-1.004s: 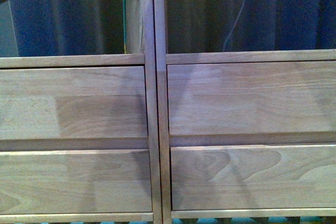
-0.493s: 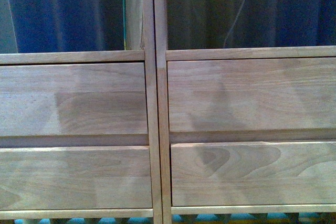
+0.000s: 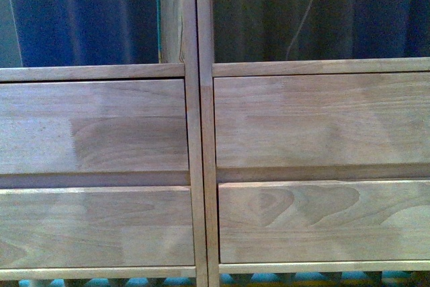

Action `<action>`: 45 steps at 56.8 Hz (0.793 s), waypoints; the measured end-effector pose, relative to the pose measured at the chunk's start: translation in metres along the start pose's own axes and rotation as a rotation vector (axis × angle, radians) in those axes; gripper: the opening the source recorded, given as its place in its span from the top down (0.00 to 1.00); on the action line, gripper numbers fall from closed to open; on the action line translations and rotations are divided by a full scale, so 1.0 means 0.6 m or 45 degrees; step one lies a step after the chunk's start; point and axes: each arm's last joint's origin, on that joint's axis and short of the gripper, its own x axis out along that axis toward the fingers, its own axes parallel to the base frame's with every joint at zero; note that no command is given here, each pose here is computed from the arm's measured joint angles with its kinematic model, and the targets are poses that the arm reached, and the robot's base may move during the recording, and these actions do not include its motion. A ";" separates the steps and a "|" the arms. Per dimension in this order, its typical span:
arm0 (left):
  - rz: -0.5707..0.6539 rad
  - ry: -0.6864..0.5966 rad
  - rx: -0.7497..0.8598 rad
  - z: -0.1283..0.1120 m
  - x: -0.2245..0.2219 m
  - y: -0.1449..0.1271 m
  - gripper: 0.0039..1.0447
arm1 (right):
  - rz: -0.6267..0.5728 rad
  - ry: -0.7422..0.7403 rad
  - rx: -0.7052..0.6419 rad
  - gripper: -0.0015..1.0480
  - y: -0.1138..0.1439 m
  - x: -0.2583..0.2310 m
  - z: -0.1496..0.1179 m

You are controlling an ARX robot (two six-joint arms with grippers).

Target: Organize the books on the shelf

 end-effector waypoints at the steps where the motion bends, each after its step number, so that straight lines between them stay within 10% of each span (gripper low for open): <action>1: 0.000 0.000 0.000 0.000 0.002 0.000 0.07 | 0.009 0.004 0.010 0.93 0.001 -0.001 -0.003; 17: -0.027 -0.024 0.001 0.003 0.027 -0.016 0.08 | 0.066 0.082 0.091 0.93 0.016 0.001 -0.034; 45: -0.116 -0.079 0.021 -0.003 0.028 -0.049 0.78 | 0.101 0.092 0.175 0.93 0.021 0.004 -0.038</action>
